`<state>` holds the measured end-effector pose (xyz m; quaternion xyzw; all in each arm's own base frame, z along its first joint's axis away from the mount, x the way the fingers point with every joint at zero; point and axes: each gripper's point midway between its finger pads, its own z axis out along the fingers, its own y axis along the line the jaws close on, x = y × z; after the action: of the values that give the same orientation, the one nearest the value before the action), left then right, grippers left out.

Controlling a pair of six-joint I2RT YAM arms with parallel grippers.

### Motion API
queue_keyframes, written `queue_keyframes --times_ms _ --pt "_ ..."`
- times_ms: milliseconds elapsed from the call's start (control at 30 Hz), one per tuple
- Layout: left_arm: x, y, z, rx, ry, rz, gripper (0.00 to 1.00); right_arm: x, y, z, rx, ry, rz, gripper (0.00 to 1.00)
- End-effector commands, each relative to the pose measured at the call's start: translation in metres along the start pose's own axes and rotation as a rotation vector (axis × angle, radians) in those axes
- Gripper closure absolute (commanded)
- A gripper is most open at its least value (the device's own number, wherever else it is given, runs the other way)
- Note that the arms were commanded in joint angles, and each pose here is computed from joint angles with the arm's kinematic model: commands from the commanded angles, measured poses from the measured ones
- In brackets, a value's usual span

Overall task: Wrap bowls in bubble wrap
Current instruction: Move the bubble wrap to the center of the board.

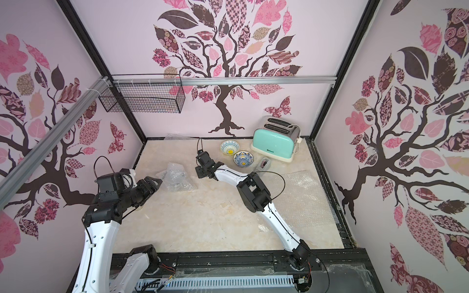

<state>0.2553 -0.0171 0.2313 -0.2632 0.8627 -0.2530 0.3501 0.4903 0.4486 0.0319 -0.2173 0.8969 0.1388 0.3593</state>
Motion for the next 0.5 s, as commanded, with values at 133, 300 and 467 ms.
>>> queue_keyframes --times_ms 133,300,467 --pt "0.003 -0.002 -0.001 0.018 0.001 0.023 0.26 0.074 -0.013 -0.002 0.062 0.280 -0.045 0.70" --pt "0.003 -0.002 -0.001 0.024 -0.002 0.024 0.26 0.053 -0.008 -0.047 0.046 0.231 -0.021 0.90" --pt "0.003 -0.004 -0.001 0.035 0.002 0.029 0.26 0.036 -0.005 -0.117 0.013 0.127 0.030 0.97"
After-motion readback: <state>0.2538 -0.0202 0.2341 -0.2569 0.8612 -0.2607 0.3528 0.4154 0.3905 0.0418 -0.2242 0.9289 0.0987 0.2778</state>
